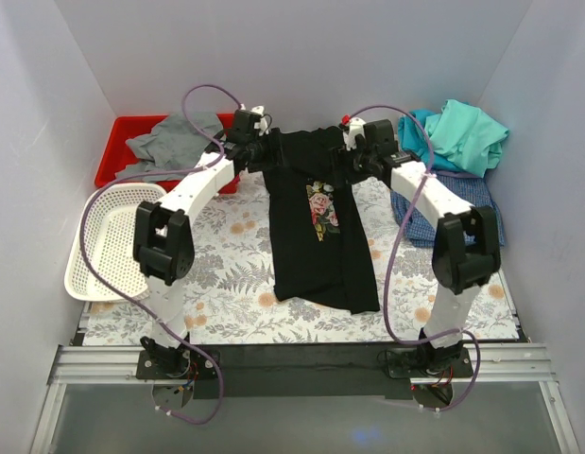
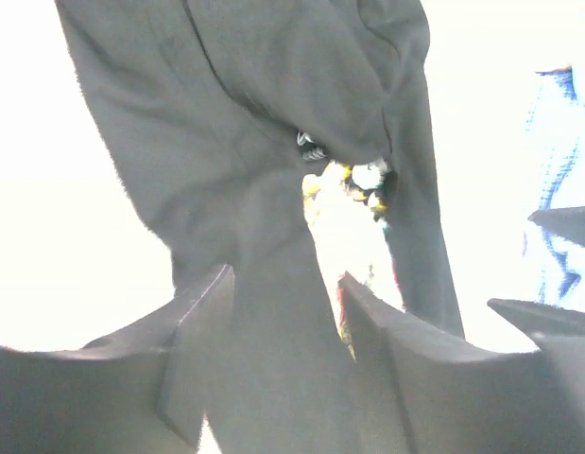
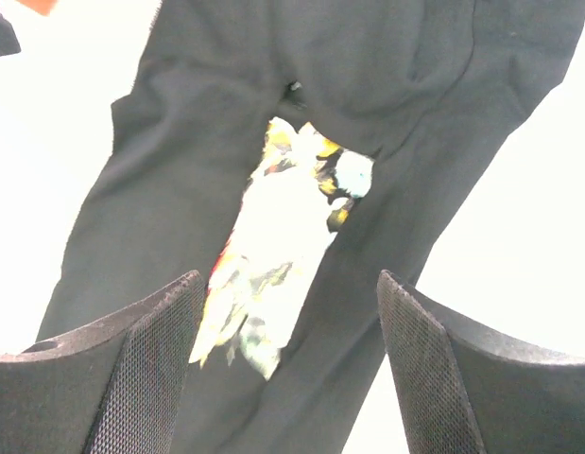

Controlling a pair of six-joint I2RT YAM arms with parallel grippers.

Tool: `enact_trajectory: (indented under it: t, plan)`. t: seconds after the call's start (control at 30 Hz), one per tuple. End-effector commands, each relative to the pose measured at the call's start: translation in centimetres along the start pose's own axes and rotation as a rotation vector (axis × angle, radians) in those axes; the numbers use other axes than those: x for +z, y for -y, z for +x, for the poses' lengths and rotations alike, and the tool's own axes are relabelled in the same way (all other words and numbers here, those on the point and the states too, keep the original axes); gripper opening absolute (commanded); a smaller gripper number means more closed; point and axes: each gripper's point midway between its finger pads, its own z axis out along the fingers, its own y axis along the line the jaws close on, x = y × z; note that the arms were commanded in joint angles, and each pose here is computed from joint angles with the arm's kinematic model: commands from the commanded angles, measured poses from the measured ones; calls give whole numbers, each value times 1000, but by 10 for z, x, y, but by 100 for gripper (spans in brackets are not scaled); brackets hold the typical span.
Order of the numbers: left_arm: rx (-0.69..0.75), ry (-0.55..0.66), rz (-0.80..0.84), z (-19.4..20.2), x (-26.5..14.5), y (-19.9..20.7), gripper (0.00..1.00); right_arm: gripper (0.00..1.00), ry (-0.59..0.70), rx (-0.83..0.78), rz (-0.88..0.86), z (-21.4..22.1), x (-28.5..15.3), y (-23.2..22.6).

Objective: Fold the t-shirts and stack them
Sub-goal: Fold the tshirt

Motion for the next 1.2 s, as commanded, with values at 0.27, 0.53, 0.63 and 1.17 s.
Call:
enact_trajectory:
  t: [0.27, 0.53, 0.63, 1.17]
  plan:
    - [-111, -71, -195, 83, -89, -51, 74, 80, -34, 68, -90, 95, -52, -58]
    - [-194, -234, -207, 178, -114, -74, 74, 80, -126, 53, -136, 151, -54, -101]
    - [-209, -291, -125, 206, -125, -62, 74, 80, -154, 48, -122, 165, -52, -105]
    - [-184, -554, 60, 301, -137, -7, 72, 79, -208, 59, -75, 177, -36, -97]
